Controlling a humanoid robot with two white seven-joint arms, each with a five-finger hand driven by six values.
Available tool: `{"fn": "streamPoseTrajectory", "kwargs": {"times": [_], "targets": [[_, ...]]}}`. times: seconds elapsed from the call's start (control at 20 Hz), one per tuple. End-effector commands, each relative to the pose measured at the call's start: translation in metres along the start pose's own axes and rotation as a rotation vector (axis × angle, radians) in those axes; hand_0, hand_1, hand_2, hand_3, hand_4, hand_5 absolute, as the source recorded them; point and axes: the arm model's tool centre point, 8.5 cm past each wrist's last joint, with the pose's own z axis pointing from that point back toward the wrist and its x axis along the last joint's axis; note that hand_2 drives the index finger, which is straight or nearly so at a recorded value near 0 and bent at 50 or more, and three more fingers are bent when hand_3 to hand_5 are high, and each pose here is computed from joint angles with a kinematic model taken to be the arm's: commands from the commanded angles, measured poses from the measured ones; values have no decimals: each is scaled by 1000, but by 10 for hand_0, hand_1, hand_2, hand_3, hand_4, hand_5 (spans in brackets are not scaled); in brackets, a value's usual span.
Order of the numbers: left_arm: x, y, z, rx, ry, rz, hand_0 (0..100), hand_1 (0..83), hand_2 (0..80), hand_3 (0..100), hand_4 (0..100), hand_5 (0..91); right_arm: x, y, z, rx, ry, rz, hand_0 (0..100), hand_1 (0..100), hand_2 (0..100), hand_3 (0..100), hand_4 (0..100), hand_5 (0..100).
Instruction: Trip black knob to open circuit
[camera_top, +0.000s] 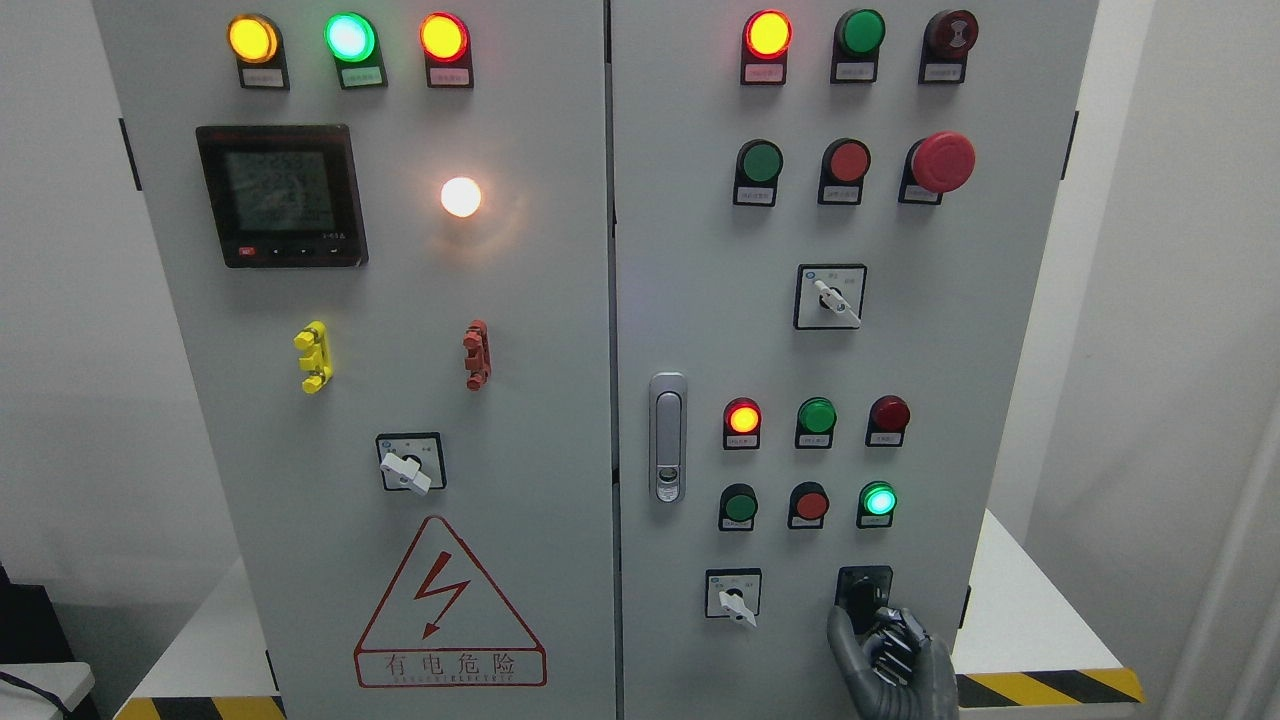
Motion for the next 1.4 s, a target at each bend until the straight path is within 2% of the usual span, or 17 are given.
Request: {"fn": "streamPoseTrajectory", "kwargs": {"times": [0.0,1.35], "targets": [[5,-1,0,-5,-9,-32,120,389,0,0,0,0,-1,-4,0,-11,3,0,296,739,591,919,957,981],[5,-1,0,-5,-9,-34,120,389,0,0,0,0,-2,-18,-4,-46,6,2,322,740,584,914,953,981]]}}
